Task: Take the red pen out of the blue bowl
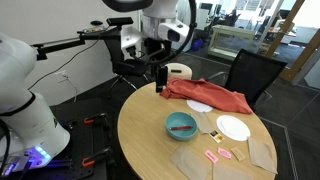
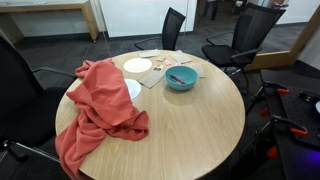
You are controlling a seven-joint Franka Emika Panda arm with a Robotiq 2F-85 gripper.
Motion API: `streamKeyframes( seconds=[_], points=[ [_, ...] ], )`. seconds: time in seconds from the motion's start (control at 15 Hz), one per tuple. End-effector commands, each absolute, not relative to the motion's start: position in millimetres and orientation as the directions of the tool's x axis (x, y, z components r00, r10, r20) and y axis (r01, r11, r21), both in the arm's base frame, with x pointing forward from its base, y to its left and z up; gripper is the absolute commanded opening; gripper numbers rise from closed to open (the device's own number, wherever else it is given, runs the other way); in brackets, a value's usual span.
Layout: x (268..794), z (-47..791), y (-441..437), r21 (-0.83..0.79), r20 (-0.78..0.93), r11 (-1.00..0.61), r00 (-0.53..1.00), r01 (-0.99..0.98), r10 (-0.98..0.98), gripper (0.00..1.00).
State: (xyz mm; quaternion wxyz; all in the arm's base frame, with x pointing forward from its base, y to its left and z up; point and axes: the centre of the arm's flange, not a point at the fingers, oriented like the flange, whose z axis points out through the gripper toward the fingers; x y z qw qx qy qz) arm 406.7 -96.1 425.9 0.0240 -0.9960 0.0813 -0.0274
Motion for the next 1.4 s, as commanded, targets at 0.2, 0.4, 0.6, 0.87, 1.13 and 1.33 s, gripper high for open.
streamKeyframes(
  seconds=[0.2,0.4,0.6,0.87,1.13,1.33],
  points=[
    [462,378,-107,0.035,0.114,-0.99,0.985,-0.136,-0.131,1.0],
    [479,351,-107,0.061,0.161,-0.99,0.98,-0.131,-0.12,1.0],
    [492,324,-104,0.085,0.196,-0.989,0.975,-0.121,-0.103,1.0],
    [509,292,-96,0.114,0.201,-0.989,0.977,-0.097,-0.072,1.0],
    [503,283,-95,0.109,0.173,-0.991,0.983,-0.083,-0.064,1.0],
    [505,276,-95,0.11,0.162,-0.99,0.985,-0.084,-0.065,1.0]
  ],
)
